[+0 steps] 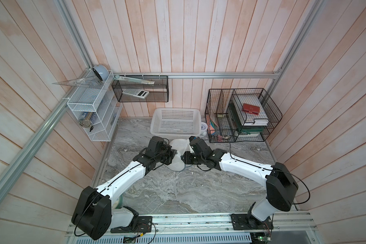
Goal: Turn the laundry bag inside out
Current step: Zip the zipper on the laundry bag.
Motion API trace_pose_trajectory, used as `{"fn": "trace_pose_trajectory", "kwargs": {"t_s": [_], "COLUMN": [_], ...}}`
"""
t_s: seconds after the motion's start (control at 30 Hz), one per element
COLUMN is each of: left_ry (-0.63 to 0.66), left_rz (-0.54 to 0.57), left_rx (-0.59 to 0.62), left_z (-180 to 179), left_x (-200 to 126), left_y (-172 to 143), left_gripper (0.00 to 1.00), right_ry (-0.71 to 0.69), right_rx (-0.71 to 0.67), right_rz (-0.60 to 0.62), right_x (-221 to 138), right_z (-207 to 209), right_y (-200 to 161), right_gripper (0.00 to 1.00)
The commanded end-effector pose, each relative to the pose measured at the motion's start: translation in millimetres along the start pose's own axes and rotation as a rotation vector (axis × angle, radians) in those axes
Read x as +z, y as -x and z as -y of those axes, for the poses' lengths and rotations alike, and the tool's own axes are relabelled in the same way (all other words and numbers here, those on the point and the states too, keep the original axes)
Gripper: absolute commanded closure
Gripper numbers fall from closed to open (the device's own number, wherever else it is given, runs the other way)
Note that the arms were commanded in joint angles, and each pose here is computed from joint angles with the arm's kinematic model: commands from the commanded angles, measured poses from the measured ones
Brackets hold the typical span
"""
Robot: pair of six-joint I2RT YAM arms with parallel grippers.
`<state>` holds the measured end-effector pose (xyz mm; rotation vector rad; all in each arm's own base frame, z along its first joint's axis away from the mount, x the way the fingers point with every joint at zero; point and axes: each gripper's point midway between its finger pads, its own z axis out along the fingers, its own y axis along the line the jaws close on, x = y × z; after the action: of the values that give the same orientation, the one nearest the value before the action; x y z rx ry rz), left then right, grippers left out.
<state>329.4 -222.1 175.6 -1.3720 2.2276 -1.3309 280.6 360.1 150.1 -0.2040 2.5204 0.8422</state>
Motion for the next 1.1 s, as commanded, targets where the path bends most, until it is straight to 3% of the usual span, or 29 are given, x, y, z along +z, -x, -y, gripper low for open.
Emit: {"fn": "trace_pose_trajectory", "kwargs": {"t_s": [0.0, 0.17, 0.43, 0.77, 0.93, 1.07], "left_ry": [-0.034, -0.033, -0.033, -0.033, -0.030, -0.028], "left_rz": [0.005, 0.005, 0.011, 0.028, 0.023, 0.024], "left_rx": [0.001, -0.002, -0.004, 0.003, 0.006, 0.005], "left_z": [7, 6, 6, 8, 7, 6], "left_x": [-4, -5, -5, -11, -11, -10], "left_y": [1, 1, 2, 6, 5, 5], "left_gripper": [1.00, 1.00, 1.00, 1.00, 1.00, 1.00], "right_ry": [0.003, -0.006, -0.027, -0.095, -0.063, -0.060], "right_rx": [-0.023, -0.027, -0.023, -0.035, -0.056, -0.049], "right_rz": [-0.023, -0.034, -0.017, -0.010, 0.005, 0.037], "right_x": [3, 5, -2, -10, -12, -19], "right_z": [-7, -7, -1, 20, 10, 8], "right_y": [-3, -3, -2, -6, -1, 6], "right_gripper": [0.75, 0.90, 1.00, 1.00, 0.87, 0.85]}}
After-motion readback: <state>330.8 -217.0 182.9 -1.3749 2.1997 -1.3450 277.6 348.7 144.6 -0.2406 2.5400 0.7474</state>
